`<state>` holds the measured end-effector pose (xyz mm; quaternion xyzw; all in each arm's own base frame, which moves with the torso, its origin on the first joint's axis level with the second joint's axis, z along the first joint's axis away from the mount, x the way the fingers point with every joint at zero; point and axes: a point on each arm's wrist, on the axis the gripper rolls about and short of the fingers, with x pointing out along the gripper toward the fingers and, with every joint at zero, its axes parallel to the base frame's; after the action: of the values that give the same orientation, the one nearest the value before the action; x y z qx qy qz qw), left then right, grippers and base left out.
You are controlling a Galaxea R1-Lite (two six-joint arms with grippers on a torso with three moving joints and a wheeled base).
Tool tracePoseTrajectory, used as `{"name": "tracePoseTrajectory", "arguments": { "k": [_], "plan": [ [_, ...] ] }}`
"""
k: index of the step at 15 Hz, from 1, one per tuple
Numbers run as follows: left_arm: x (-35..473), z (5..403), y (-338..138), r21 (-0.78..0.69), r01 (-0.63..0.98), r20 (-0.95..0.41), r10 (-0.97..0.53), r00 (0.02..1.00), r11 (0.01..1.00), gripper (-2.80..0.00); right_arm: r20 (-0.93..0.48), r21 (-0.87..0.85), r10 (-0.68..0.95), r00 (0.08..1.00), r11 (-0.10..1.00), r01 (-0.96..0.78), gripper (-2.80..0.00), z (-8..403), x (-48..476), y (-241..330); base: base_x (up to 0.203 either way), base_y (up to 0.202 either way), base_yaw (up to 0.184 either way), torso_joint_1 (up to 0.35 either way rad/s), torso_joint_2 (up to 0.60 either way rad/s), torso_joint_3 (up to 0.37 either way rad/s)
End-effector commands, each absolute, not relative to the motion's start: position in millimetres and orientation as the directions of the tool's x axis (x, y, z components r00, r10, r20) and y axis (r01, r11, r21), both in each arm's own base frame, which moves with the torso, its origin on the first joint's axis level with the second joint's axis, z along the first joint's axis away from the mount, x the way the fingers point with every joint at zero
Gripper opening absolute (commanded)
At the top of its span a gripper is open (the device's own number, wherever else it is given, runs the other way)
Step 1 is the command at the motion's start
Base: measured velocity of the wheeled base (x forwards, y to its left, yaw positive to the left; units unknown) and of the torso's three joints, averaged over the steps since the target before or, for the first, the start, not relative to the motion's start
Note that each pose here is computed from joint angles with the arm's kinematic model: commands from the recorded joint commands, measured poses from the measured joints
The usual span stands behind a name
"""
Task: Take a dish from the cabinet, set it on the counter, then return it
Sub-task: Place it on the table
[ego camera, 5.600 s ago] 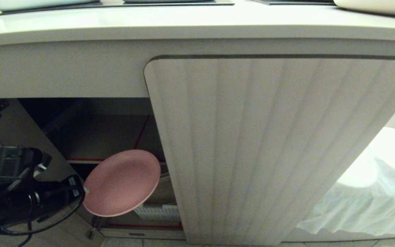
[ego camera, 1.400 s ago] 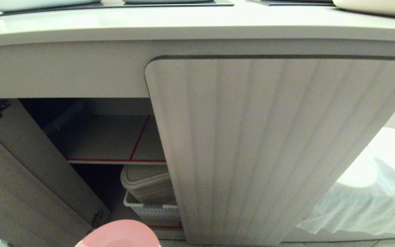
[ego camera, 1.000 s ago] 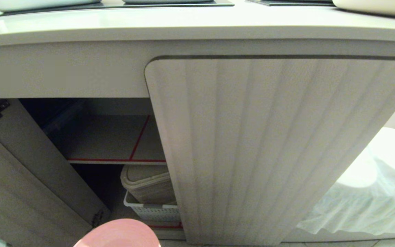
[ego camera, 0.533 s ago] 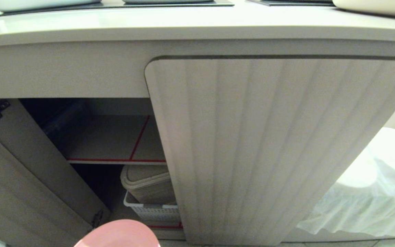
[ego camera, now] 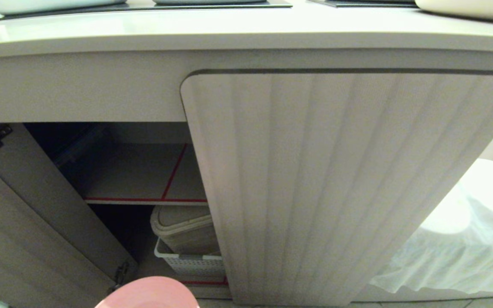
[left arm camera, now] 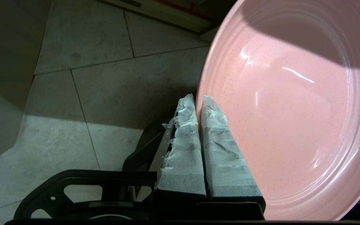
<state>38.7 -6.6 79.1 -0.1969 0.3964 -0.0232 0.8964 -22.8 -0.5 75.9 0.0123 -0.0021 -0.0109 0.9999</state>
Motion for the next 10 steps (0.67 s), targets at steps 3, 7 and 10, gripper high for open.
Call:
{"name": "tracePoseTrajectory", "arguments": {
  "k": [3,7,10],
  "plan": [
    [39.1,79.5,-7.0,-0.373,-0.11,-0.704,-0.203,0.681,0.921,-2.8,0.005,0.025,-0.021,1.0,0.999,0.021,-2.8,76.0,-22.8,-0.4,0.0,0.0,0.0,0.0,0.0,0.0],
    [39.1,79.5,-7.0,-0.374,-0.111,-0.704,-0.203,0.681,0.921,-2.8,0.005,0.025,-0.02,1.0,1.0,0.02,-2.8,76.0,-22.8,-0.4,0.0,0.0,0.0,0.0,0.0,0.0],
    [39.1,79.5,-7.0,-0.374,-0.11,-0.704,-0.204,0.68,0.921,-2.8,0.005,0.025,-0.02,1.0,0.999,0.02,-2.8,76.0,-22.8,-0.4,0.0,0.0,0.0,0.0,0.0,0.0]
  ]
}}
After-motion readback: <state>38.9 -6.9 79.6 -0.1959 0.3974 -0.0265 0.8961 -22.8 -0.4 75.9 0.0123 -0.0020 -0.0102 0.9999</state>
